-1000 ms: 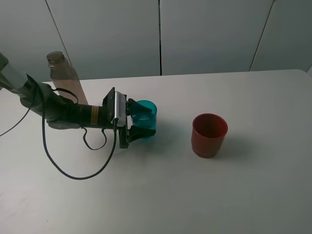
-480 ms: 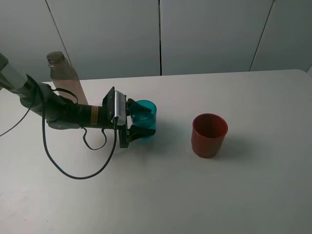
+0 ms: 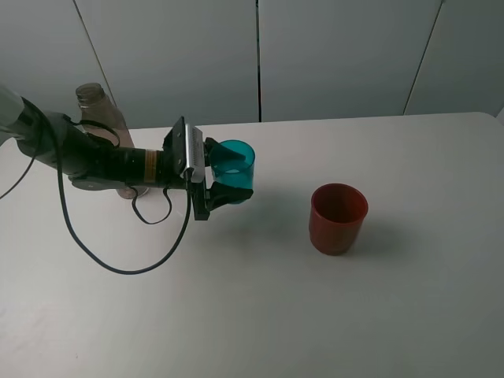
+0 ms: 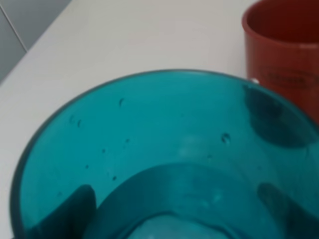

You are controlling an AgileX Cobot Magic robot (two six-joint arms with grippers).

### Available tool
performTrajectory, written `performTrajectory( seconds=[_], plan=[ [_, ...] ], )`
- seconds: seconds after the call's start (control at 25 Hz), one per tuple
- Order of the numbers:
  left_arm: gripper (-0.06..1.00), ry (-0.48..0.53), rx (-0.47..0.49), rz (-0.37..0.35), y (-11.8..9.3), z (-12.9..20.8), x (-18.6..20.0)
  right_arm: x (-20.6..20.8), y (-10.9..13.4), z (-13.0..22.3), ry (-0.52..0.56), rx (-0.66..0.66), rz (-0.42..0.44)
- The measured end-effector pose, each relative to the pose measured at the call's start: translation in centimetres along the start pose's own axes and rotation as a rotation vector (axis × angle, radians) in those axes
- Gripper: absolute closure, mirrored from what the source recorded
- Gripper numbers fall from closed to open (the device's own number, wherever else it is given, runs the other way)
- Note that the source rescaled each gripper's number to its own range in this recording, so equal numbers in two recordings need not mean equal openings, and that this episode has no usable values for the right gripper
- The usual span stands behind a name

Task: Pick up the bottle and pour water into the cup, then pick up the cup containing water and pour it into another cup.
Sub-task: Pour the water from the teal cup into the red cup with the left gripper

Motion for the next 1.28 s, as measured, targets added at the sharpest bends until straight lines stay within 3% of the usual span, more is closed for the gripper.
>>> performTrajectory(
  seconds=[0.4, 0.8, 1.28],
  plan=[
    [0.76, -0.047, -0.041, -0.08, 1.2, -6.1, -2.0, 0.0, 0.0, 0.0, 0.0, 0.0, 0.0],
    [0.77, 0.099, -0.093, -0.08, 0.1, -6.4, -4.8, 0.0, 0.0, 0.0, 0.0, 0.0, 0.0],
    [0.77, 0.139, -0.314, -0.044, -0.8, -9.6, -8.3, 0.0, 0.0, 0.0, 0.0, 0.0, 0.0]
  ],
)
Point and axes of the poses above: a point on each arm's last joint axis where the gripper is mounted, x pointing back along that axis away from the gripper, y along the wrist's bending axis when the last joint is at zero, z = x × y, the point moved 6 cm from there along -x, pointing out along that axis toward the gripper, and after that the axes turned 14 degrees about -x, right-handed, at the moved point
